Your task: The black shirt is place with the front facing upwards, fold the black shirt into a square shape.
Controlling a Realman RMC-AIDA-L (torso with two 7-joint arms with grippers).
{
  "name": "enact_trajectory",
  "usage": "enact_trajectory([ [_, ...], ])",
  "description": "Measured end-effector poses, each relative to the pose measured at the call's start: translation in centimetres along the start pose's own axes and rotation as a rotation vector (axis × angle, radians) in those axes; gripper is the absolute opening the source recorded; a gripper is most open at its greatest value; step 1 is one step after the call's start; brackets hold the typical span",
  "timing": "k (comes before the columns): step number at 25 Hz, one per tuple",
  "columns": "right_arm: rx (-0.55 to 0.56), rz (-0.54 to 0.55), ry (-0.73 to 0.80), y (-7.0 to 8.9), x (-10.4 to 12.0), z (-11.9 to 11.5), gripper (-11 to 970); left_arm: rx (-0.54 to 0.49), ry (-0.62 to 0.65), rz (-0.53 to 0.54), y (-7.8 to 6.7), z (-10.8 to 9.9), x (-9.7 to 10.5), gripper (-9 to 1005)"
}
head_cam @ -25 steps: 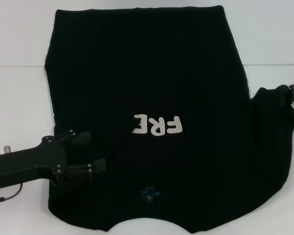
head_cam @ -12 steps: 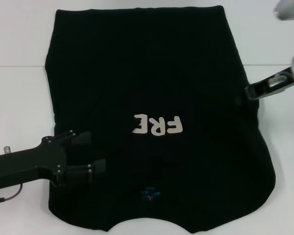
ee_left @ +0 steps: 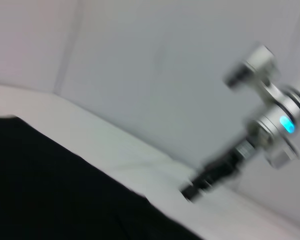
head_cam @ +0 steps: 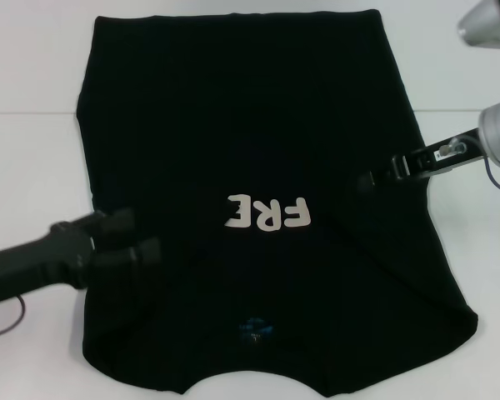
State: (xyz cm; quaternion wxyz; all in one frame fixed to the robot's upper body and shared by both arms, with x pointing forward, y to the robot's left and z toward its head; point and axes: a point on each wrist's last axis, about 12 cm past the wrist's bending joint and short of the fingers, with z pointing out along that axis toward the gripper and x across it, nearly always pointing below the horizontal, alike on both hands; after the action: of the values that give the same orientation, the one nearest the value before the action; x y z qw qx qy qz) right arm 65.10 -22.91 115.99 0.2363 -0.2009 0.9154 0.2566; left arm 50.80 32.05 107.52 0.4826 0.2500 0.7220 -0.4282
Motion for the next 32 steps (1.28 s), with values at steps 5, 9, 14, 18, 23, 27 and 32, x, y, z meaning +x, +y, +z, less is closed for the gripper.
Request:
enact_trajectory([
  [5,-0.222,0.039,-0.253,-1.9,2.8,-2.0,307,-0.066,-0.081,-0.165,0.6,-1.5,-0.1,946],
  [9,-0.316,-0.061,-0.399,-3.3,6.6,-3.1,452,-0.075,-0.037,-0.337,1.2,-2.9,-0.6,947],
  [14,-0.34,-0.31,-0.451,-2.8,10.7,-2.4,701,-0.145,0.087,-0.521,2.2,-5.0,-1.5,946],
  [18,-0.342,-0.465,-0.444,-1.5,12.6,-0.4,779,-0.254,0.218,-0.608,3.1,-6.3,-2.2,947],
  [23,-0.3,-0.551,-0.432,-0.7,14.1,1.7,876,-0.311,0.375,-0.641,3.5,-5.8,-3.0,947],
  [27,-0.285,-0.553,-0.425,-0.7,14.2,2.5,914,-0.326,0.492,-0.626,3.6,-4.1,-3.9,947],
  [32,-0.271,-0.544,-0.438,-0.8,14.0,2.5,914,-0.383,0.587,-0.639,3.8,-2.1,-5.0,946],
])
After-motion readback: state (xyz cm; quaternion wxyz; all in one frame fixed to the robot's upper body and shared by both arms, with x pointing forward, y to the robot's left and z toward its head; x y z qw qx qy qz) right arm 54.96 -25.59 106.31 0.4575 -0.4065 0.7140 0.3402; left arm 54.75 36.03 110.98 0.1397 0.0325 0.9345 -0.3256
